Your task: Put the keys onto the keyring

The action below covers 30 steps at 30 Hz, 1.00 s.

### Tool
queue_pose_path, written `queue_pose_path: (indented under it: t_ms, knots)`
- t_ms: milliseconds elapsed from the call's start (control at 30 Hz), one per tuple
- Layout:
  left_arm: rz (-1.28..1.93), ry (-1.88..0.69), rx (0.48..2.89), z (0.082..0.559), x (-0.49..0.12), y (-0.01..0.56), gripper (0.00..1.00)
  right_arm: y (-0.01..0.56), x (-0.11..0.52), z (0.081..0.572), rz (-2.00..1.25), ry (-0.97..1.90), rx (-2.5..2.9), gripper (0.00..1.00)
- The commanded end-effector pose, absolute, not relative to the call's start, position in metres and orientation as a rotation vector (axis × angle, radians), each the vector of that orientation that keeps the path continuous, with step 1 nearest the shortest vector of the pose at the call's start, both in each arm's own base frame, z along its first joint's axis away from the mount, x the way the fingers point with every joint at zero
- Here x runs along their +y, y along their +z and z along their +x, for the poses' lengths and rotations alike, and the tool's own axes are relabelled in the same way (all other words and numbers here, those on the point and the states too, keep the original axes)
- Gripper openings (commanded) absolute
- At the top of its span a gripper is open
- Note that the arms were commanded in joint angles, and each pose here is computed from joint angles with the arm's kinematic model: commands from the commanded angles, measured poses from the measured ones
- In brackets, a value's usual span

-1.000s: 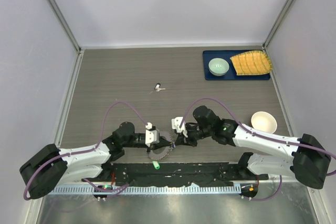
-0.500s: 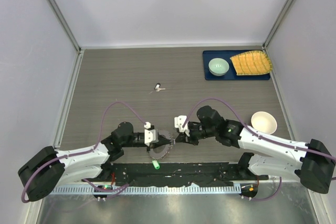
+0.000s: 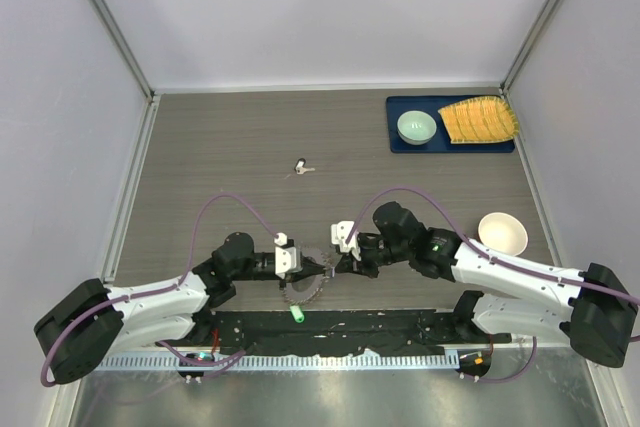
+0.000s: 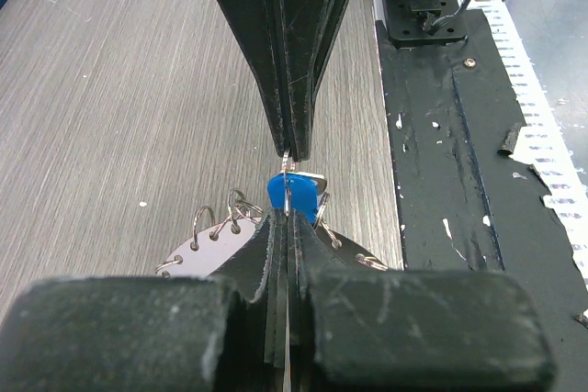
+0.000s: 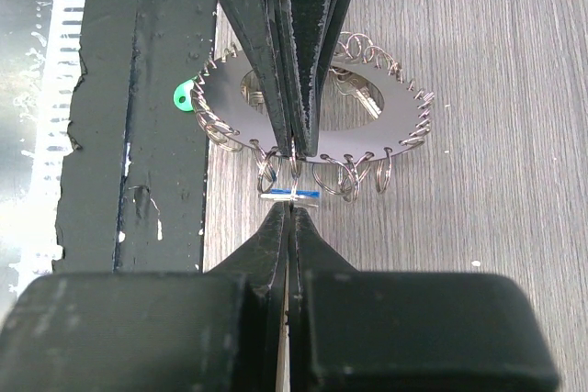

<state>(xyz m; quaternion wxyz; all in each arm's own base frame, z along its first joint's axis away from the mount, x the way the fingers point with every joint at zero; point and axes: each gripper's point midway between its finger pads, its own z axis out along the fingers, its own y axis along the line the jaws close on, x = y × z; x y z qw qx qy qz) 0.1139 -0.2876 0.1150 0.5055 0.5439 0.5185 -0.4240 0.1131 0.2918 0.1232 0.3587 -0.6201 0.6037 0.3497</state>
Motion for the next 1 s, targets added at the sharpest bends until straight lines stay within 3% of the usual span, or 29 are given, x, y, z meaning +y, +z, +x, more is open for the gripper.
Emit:
queue_pose_path:
  t_ms: [0, 967]
  knots:
    - [1.291, -1.01, 1.154, 0.1177, -0.2933, 0.1381, 0.0, 0.1344, 0.2986, 0.116, -1.586, 0.906, 1.517, 0.01]
    - [1.287, -1.003, 1.148, 0.1182, -0.2927, 0.1387, 0.0, 0.1379, 0.2978, 0.1138, -1.569, 0.921, 1.517, 0.01]
